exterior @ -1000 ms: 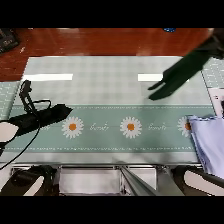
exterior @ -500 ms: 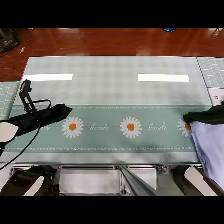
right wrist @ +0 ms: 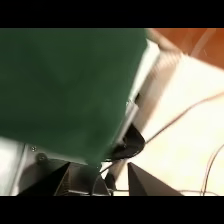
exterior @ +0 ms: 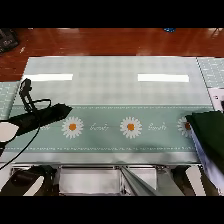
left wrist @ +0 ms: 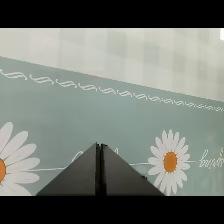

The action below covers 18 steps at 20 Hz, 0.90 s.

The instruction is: Fold the shirts.

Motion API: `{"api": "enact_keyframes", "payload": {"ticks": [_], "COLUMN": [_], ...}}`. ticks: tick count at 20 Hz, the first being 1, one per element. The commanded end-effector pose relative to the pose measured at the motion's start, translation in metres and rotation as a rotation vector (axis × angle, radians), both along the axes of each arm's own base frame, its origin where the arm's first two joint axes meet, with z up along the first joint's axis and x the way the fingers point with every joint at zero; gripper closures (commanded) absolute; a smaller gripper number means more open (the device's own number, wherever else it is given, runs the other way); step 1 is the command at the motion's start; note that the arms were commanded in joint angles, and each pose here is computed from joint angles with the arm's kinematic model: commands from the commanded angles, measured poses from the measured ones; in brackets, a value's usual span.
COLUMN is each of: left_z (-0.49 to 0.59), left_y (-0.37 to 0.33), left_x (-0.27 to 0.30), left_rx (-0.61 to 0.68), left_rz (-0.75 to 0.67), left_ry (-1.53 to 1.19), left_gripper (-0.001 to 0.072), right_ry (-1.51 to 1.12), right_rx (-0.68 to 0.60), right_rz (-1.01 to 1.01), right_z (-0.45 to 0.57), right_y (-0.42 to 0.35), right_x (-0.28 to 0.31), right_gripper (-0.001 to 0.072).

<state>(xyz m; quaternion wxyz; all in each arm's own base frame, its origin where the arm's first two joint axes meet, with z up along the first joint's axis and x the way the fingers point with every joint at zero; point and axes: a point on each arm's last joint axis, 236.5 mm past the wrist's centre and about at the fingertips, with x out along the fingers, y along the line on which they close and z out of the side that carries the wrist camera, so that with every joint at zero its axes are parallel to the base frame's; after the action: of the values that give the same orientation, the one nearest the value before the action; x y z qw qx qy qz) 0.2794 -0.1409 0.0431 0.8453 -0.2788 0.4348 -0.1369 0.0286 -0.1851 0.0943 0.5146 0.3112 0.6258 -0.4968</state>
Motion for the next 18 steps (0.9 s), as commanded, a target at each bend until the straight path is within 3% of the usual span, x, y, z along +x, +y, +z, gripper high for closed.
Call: {"api": "enact_keyframes", "payload": {"ticks": [1,3,4,5,6,8,11,15,18], "left_z": [0.004,0.022,0.035,0.05,0.069,0.115,0.176,0.174,0.08], "left_y": [0.005,0.018,0.024,0.029,0.034,0.032,0.003,-0.034,-0.021], "left_x": [0.016,0.039,0.048,0.057,0.068,0.092,0.11,0.108,0.104], "left_rx": [0.048,0.068,0.085,0.096,0.11,0.142,0.178,0.263,0.386], "left_rz": [-0.012,0.032,0.032,0.036,0.036,0.001,-0.174,-0.371,-0.366], "left_ry": [-0.084,-0.171,-0.196,-0.222,-0.258,-0.343,-0.363,-0.271,-0.039], "left_gripper": [0.068,0.068,0.068,0.068,0.068,0.0681,0.0681,0.0681,0.068], "right_ry": [0.055,-0.079,-0.232,-0.421,-0.653,-1.0,-1.154,-0.906,-0.595], "right_rx": [0.007,-0.034,-0.052,-0.052,-0.025,0.054,0.201,0.183,0.09], "right_rz": [-0.031,0.007,0.039,0.077,0.181,0.382,0.79,1.312,1.413], "right_z": [-0.024,-0.023,-0.015,-0.002,0.023,0.084,0.136,0.086,0.013], "right_y": [-0.006,-0.022,-0.029,-0.031,-0.023,0.016,0.132,0.265,0.278], "right_x": [-0.013,0.02,0.058,0.105,0.165,0.266,0.358,0.391,0.397], "right_gripper": [0.0292,0.0312,0.0402,0.0583,0.0692,0.0693,0.0693,0.0692,0.0693]}}
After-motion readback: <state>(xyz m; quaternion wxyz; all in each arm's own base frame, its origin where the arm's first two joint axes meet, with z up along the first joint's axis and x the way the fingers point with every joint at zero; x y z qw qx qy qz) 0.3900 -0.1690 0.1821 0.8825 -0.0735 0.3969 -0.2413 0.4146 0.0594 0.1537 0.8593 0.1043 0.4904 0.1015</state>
